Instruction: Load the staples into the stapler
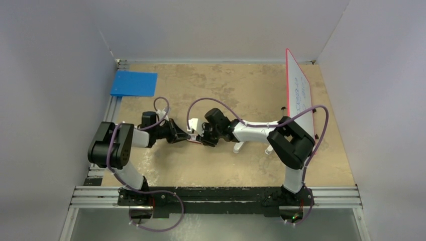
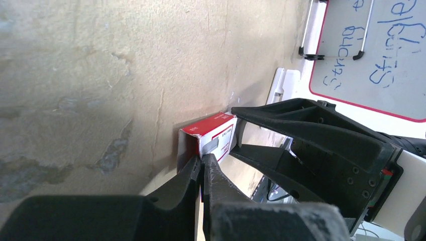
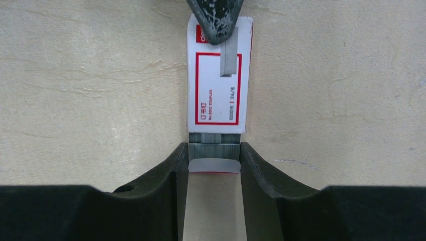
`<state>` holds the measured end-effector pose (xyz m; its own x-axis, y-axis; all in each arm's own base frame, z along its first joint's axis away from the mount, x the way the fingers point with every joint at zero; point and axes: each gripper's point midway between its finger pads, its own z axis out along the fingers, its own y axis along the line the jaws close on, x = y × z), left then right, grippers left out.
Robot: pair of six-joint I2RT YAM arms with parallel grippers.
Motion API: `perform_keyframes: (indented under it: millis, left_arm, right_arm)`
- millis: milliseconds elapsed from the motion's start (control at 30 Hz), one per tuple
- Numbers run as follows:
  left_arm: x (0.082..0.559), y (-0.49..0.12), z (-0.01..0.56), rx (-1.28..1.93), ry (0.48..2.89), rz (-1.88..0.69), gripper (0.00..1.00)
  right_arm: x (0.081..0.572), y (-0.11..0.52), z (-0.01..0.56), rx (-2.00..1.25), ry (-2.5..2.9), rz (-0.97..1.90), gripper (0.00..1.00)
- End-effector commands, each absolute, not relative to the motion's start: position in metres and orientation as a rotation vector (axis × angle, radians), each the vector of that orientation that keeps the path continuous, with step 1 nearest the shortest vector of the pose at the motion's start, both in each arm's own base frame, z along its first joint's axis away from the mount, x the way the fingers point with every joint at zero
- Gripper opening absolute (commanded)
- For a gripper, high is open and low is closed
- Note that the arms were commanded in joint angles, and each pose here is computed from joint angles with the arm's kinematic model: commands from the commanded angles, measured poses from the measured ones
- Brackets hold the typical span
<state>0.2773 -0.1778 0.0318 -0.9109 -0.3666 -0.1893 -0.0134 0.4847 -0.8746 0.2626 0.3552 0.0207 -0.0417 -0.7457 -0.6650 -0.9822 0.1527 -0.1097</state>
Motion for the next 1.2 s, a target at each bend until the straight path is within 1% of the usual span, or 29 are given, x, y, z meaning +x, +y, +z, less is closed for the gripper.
perform_keyframes:
  millis: [0, 267, 667, 867, 967, 1033, 1100, 1167]
  left_arm:
    - [0.288, -0.166, 0.037, -0.215, 2.324, -1.374, 0.0]
    - [0.291, -0.151, 0.041, -0.167, 2.294, -1.276, 0.0]
    - [0.3, -0.119, 0.042, -0.309, 2.272, -1.076, 0.0]
    - [0.298, -0.093, 0.036, -0.483, 2.269, -0.996, 0.0]
    - [0.297, -0.091, 0.035, -0.511, 2.274, -0.985, 0.09]
    - [0.296, -0.091, 0.036, -0.529, 2.272, -0.995, 0.18]
    - [0.294, -0.092, 0.036, -0.557, 2.272, -1.002, 0.25]
    - [0.294, -0.092, 0.038, -0.585, 2.274, -1.011, 0.29]
  right_arm:
    - [0.262, 0.334, 0.003, -1.678, 1.909, 0.423, 0.32]
    - [0.256, 0.325, -0.001, -1.699, 1.941, 0.423, 0.31]
    - [0.259, 0.316, 0.0, -1.697, 1.951, 0.386, 0.32]
    - [0.267, 0.321, 0.007, -1.633, 1.951, 0.374, 0.41]
    - [0.271, 0.322, 0.011, -1.586, 1.97, 0.371, 0.5]
    - [0.272, 0.325, 0.016, -1.56, 1.975, 0.382, 0.55]
    - [0.276, 0.336, 0.029, -1.515, 1.945, 0.42, 0.58]
    - [0.28, 0.343, 0.041, -1.468, 1.935, 0.445, 0.6]
